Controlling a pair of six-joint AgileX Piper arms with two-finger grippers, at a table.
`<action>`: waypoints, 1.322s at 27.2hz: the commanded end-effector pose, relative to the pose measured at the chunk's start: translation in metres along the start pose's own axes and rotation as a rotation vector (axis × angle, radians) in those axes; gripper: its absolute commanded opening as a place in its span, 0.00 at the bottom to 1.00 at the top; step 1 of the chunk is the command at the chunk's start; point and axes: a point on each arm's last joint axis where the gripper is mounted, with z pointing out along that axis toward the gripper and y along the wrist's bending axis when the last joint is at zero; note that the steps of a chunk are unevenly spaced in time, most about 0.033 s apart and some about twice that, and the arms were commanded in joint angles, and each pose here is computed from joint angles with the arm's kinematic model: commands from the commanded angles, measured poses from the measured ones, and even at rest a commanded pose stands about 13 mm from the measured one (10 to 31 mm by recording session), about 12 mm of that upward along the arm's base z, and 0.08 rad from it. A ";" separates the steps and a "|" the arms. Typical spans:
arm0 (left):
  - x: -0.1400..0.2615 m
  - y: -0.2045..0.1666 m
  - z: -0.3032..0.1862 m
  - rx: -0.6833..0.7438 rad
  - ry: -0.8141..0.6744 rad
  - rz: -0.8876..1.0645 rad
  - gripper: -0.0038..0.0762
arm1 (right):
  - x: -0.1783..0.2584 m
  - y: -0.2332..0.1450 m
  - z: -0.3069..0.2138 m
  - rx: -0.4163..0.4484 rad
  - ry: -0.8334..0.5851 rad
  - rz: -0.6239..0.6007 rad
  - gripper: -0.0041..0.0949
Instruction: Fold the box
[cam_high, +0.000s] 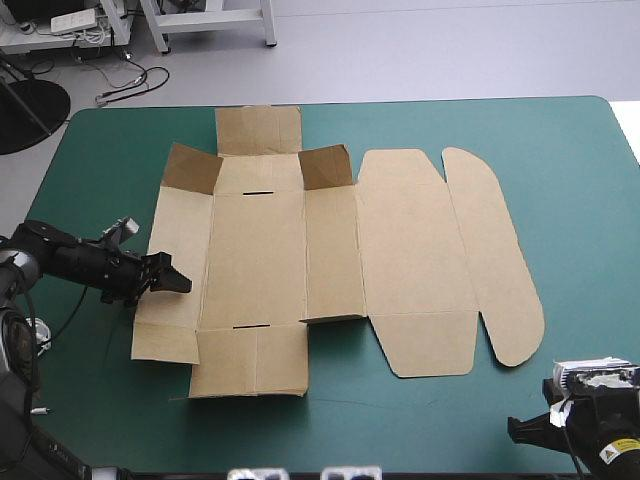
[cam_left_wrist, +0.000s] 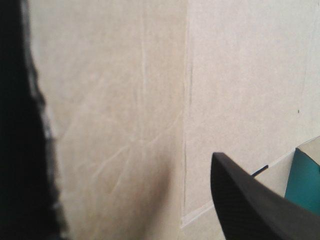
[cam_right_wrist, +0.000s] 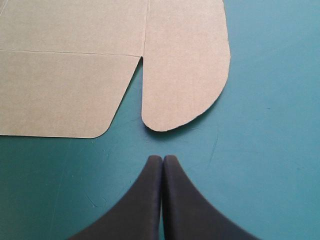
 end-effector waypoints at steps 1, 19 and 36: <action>-0.004 -0.024 -0.002 0.045 -0.015 0.038 0.56 | -0.011 0.000 -0.005 0.003 -0.067 -0.001 0.02; -0.025 -0.083 -0.052 -0.210 -0.012 0.386 0.04 | -0.011 0.000 -0.005 0.003 -0.067 -0.001 0.02; -0.031 -0.253 -0.053 -0.700 -0.273 1.387 0.04 | -0.011 0.000 -0.005 0.003 -0.067 -0.001 0.02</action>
